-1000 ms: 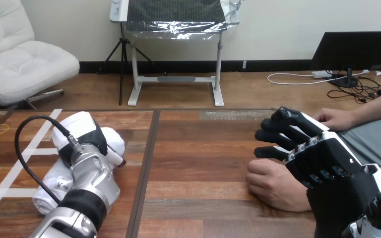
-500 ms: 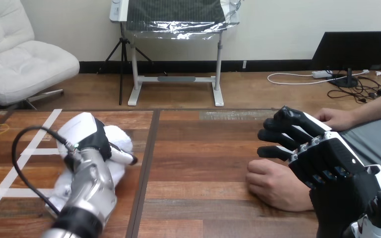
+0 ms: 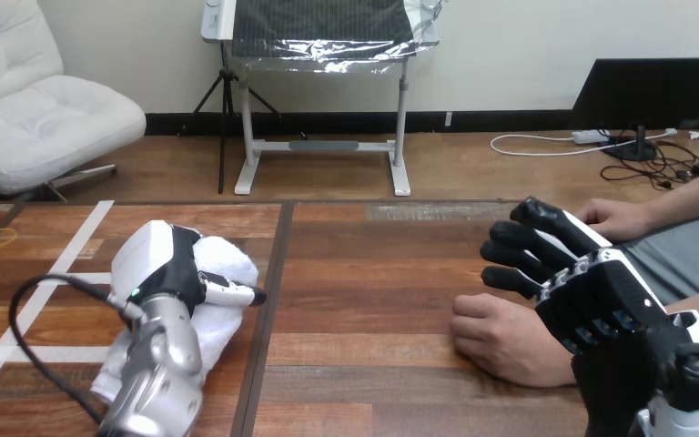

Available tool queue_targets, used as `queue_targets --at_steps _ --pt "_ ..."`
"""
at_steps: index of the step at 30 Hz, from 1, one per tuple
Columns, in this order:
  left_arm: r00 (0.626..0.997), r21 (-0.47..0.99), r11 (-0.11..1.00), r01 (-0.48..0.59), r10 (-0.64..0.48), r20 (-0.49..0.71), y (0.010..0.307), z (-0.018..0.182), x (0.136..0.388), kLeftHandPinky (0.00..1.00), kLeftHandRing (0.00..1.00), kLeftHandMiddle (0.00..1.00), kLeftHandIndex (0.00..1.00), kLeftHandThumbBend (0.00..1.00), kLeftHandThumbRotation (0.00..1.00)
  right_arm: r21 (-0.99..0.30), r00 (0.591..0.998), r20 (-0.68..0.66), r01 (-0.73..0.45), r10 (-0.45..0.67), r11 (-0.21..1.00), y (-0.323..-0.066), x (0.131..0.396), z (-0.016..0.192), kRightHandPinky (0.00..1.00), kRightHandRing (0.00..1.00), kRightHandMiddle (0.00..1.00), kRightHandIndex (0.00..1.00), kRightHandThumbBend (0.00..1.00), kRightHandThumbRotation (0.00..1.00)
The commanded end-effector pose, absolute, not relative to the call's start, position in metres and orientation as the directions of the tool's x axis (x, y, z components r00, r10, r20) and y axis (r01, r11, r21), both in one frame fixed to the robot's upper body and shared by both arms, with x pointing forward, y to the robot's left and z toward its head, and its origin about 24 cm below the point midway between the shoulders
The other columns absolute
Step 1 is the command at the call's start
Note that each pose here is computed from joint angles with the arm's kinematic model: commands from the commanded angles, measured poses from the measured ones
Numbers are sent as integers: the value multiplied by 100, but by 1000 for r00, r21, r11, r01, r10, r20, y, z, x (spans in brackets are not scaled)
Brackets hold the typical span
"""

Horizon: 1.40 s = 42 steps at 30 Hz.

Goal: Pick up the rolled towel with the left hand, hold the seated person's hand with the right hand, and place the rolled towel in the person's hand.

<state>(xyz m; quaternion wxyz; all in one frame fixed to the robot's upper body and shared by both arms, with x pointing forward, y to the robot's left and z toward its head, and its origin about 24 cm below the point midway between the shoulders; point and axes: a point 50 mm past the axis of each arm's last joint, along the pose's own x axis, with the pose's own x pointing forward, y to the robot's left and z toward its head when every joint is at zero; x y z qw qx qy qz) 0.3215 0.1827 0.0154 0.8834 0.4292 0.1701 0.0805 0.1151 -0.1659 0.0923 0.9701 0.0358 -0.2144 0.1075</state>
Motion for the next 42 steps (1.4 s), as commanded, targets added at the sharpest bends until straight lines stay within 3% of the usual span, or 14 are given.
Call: queue_targets --at_steps 1,10,20,31,42 --pt "933 497 809 -314 165 321 166 117 299 31 36 42 42 85 0 -147 863 473 -118 174 982 -180 136 104 75 80 81 84 75 97" --pt "874 356 880 -315 123 471 164 136 278 29 35 42 41 82 0 -302 877 440 -58 193 951 -190 149 106 72 79 81 84 76 92" --pt "808 193 944 -269 112 578 164 150 260 27 33 40 40 76 0 -348 869 439 -69 227 935 -197 164 110 74 80 81 83 74 80" --pt "773 81 970 -230 132 620 166 159 246 25 31 38 39 70 0 -454 860 433 -53 272 890 -208 180 117 75 80 81 83 69 72" --pt "729 -69 986 -153 160 665 164 167 239 23 31 38 38 66 0 -554 866 403 -28 298 832 -219 193 123 74 80 83 84 73 66"
